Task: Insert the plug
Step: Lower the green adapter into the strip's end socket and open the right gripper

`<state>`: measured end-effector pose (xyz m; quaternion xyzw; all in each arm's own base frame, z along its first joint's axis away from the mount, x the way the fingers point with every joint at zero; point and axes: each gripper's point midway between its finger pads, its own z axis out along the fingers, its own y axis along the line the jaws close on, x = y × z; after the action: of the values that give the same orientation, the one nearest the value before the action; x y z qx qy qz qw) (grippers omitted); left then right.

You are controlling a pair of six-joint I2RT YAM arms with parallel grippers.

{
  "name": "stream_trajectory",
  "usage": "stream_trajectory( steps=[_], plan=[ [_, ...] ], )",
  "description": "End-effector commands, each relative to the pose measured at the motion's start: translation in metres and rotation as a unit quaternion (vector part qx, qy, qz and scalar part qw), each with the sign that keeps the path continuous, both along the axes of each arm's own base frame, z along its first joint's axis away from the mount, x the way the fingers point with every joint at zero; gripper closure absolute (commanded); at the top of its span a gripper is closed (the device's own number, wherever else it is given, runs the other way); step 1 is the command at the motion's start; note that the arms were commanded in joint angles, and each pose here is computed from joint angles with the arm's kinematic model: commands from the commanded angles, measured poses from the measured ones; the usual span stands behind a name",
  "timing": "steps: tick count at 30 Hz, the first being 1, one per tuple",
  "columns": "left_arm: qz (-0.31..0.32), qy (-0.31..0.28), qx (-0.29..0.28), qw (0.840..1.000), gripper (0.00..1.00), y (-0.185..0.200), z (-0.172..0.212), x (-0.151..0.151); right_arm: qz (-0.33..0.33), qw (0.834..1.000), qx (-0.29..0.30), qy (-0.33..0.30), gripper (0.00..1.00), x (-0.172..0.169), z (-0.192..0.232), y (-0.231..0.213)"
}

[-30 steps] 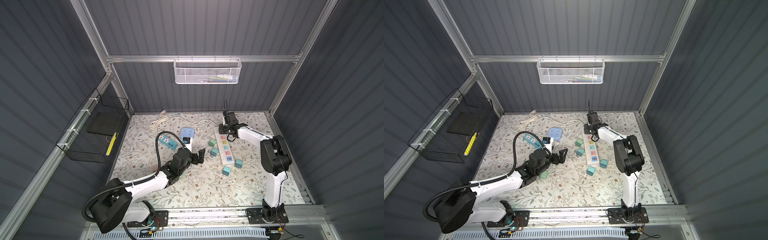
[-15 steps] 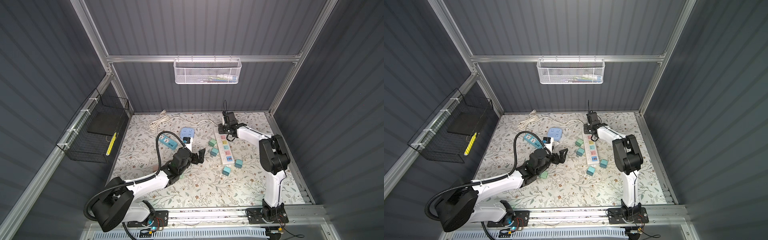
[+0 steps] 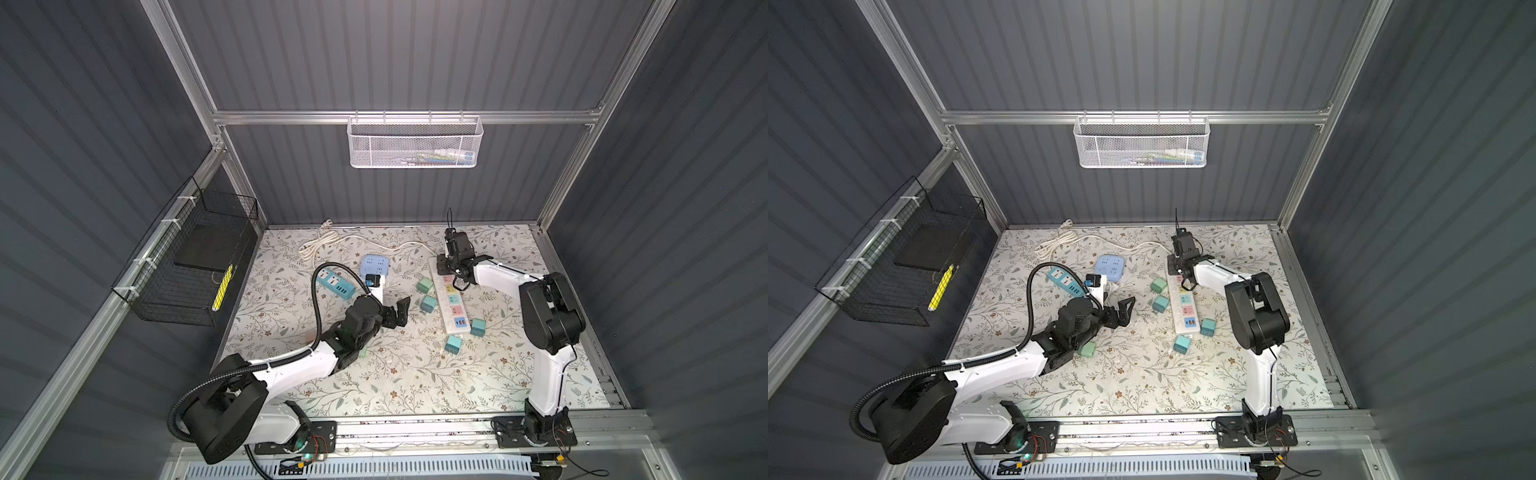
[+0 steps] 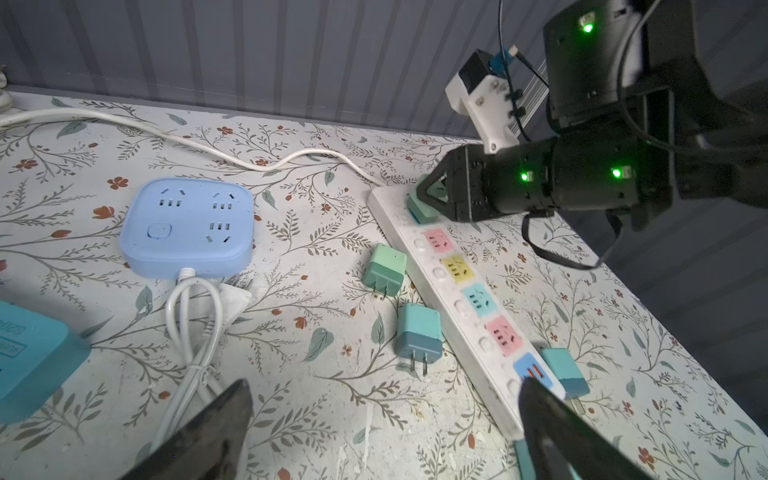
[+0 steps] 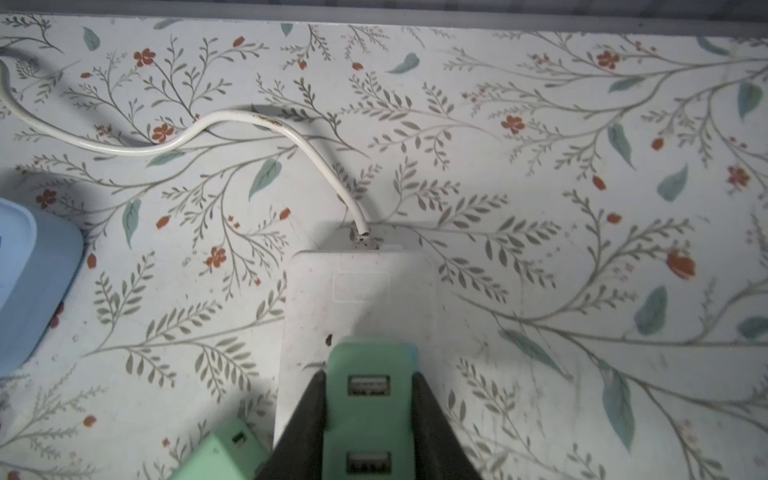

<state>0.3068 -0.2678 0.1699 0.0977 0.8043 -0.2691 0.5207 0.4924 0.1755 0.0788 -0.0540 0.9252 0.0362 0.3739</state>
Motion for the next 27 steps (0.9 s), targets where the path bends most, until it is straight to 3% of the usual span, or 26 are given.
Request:
stream_trajectory(
  steps=[1,12,27],
  plan=[
    [-0.001,-0.002,-0.004,1.000,0.00,0.002,-0.001,0.001,-0.028,0.999,-0.031,0.032,0.86,-0.031,-0.020,-0.020],
    [-0.004,0.007,-0.009,1.000,0.00,0.001,-0.004,-0.002,-0.072,0.996,-0.036,0.040,0.84,-0.059,-0.053,-0.039],
    [-0.012,0.004,-0.011,1.000,0.00,0.003,0.001,-0.006,-0.021,0.989,-0.066,0.132,0.81,-0.096,-0.091,-0.020]
  ],
)
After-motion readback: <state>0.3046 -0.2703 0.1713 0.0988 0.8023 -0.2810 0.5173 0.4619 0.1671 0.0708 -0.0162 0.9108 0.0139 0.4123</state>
